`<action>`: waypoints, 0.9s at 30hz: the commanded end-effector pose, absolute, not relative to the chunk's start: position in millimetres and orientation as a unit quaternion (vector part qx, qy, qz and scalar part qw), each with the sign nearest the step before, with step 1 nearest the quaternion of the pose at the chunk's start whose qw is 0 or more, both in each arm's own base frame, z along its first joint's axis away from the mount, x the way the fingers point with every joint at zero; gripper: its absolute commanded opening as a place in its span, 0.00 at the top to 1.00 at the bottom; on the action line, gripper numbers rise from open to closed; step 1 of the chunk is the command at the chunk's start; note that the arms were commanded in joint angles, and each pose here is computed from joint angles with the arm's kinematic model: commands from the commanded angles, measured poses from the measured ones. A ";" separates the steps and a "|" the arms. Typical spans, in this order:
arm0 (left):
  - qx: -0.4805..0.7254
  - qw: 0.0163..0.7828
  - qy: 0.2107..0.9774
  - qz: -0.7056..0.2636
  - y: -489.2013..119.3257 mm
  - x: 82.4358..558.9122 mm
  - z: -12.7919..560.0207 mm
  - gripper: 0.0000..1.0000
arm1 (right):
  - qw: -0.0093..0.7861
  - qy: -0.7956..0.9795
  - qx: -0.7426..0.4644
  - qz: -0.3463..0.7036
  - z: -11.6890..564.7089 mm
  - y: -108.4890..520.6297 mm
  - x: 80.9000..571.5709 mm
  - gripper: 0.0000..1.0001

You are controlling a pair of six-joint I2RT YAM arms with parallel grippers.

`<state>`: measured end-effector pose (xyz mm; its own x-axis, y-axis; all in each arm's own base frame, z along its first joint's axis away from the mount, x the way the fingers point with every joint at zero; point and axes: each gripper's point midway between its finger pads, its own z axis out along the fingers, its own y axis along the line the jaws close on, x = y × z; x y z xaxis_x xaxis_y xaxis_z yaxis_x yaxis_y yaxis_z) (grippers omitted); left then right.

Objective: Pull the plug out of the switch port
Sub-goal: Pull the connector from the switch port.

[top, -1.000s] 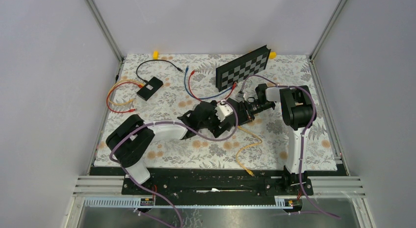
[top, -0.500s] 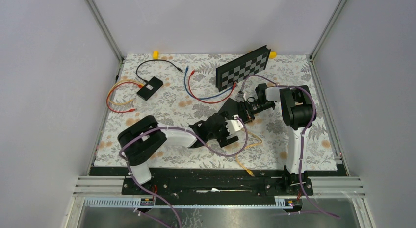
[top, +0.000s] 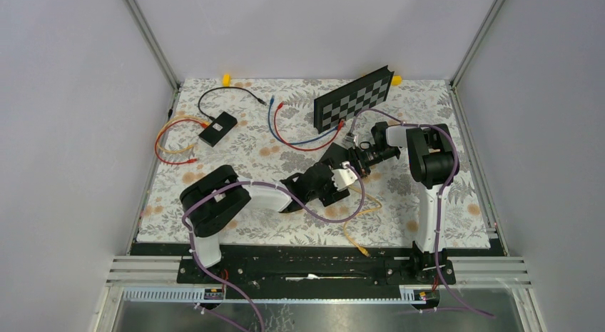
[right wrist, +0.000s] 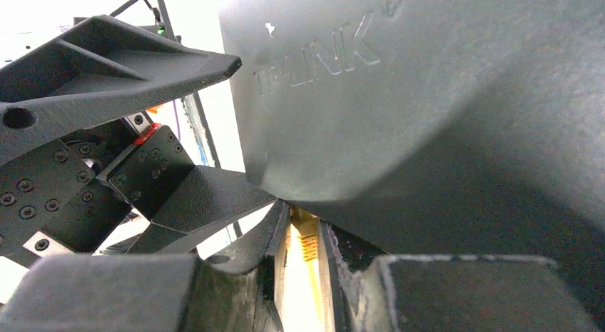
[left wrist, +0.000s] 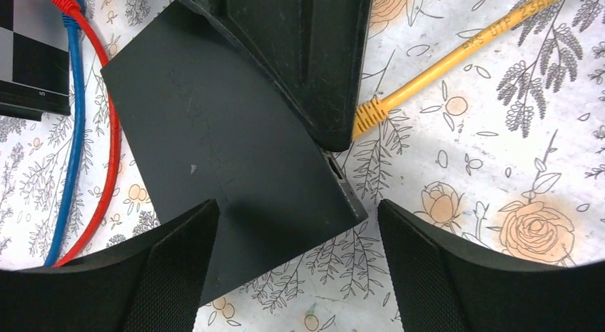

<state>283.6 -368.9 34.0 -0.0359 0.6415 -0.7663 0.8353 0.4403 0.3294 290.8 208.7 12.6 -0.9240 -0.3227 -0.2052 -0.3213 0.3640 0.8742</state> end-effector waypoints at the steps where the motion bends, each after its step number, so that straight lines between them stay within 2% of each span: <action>1: 0.502 0.472 0.719 -0.095 -371.1 293.4 35.4 0.20 | 0.046 -0.833 0.188 -0.519 -2.1 205.9 276.8 1.00; 5: 0.511 0.450 0.725 -0.108 -370.9 285.2 24.5 0.35 | 0.058 -0.830 0.186 -0.523 -2.2 206.0 274.7 1.00; 8: 0.514 0.439 0.728 -0.120 -370.1 278.6 19.6 0.39 | 0.064 -0.830 0.185 -0.523 -3.1 205.4 274.1 1.00; 19: 0.495 0.415 0.752 -0.131 -369.9 273.0 7.6 0.45 | 0.049 -0.821 0.149 -0.548 1.6 214.6 274.0 1.00; 27: 0.499 0.403 0.755 -0.134 -368.3 269.3 -0.7 0.46 | 0.061 -0.826 0.186 -0.529 4.2 206.3 273.3 1.00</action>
<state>285.5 -382.7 35.5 -0.0837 0.5856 -0.8063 0.8347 0.4831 0.2643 291.2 208.1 13.6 -0.9309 -0.3045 -0.2017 -0.2986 0.3163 0.9004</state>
